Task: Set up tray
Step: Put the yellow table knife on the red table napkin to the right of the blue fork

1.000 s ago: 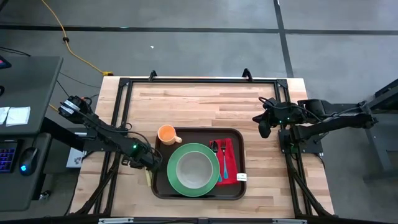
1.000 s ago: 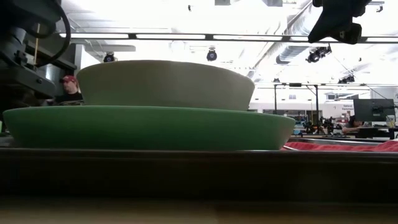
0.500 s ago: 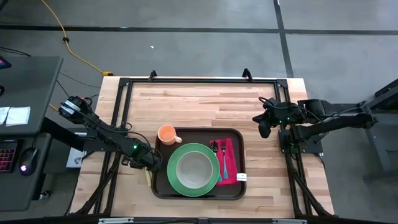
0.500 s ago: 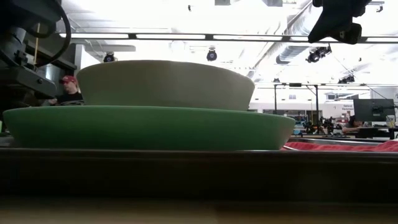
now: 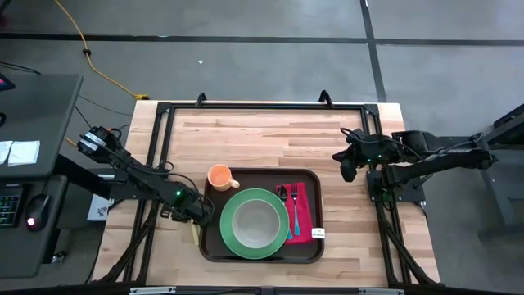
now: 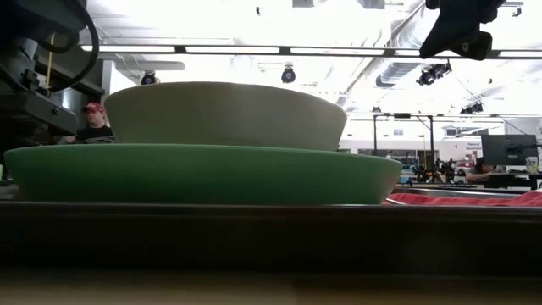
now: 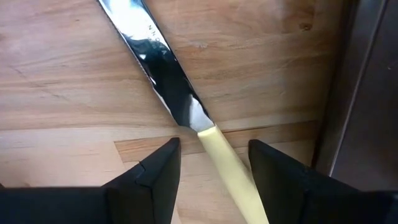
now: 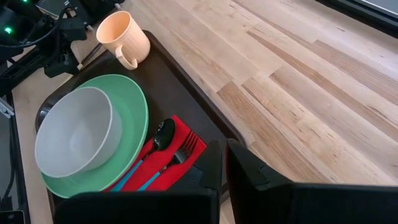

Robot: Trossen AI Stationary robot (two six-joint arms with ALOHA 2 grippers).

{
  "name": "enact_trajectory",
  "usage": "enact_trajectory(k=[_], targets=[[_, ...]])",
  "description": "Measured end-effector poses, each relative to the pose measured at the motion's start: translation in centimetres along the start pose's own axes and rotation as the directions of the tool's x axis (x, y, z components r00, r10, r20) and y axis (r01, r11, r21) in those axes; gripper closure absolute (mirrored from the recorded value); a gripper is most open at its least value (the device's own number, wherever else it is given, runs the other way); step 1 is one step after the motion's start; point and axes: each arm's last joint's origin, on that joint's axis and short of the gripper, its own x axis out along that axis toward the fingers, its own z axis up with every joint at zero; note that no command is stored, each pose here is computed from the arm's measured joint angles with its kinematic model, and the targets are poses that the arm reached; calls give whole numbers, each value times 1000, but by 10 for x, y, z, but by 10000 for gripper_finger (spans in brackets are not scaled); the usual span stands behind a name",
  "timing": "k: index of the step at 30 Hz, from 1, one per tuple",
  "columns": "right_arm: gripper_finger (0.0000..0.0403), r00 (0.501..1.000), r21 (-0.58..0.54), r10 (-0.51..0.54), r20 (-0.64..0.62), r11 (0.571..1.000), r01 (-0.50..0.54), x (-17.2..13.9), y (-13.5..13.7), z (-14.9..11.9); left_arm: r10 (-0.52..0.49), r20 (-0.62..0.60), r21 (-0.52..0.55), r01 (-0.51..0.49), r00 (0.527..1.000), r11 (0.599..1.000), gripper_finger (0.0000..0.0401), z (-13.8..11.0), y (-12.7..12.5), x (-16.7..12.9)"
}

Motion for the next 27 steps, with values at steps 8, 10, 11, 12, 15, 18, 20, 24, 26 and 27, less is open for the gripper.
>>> enact_trajectory(k=[8, 10, 11, 12, 15, 18, 20, 24, 26, 27], targets=[[402, 1000, -1, 0, 0, 1000, 0, 0, 0, 0, -9, -7, -2, 9, 1000, 1000, 236, 0, -1, 0], [403, 1000, -1, 0, 0, 1000, 0, 0, 0, 0, -11, -8, -1, 11, 1000, 1000, 255, -1, -1, 0], [402, 1000, -1, 0, 0, 1000, 0, 0, 0, 0, -12, -9, -1, 12, 1000, 1000, 263, -1, -1, 0], [402, 1000, -1, 0, 0, 1000, 0, 0, 0, 0, -13, -9, 0, 13, 1000, 1000, 271, -1, -2, 0], [403, 1000, -1, 0, 0, 1000, 0, 0, 0, 0, -13, -10, 1, 13, 1000, 1000, 293, -1, -2, 0], [403, 1000, 0, 0, 0, 1000, 0, 0, 0, 0, -9, -9, 1, 9, 1000, 1000, 311, -1, -1, 0], [402, 1000, -1, 0, 0, 1000, 0, 0, 0, 0, -7, -8, 0, 7, 1000, 1000, 321, -1, -1, 0], [403, 1000, -1, 0, 0, 1000, 0, 0, 0, 0, 3, -3, -1, -3, 1000, 1000, 334, 0, 0, 0], [402, 1000, -1, 0, 0, 1000, 0, 0, 0, 0, 6, -1, -2, -6, 1000, 1000, 334, 0, 0, 0], [403, 1000, -1, 0, 0, 1000, 0, 0, 0, 0, 7, -1, -2, -7, 1000, 1000, 333, 0, 0, 0]])
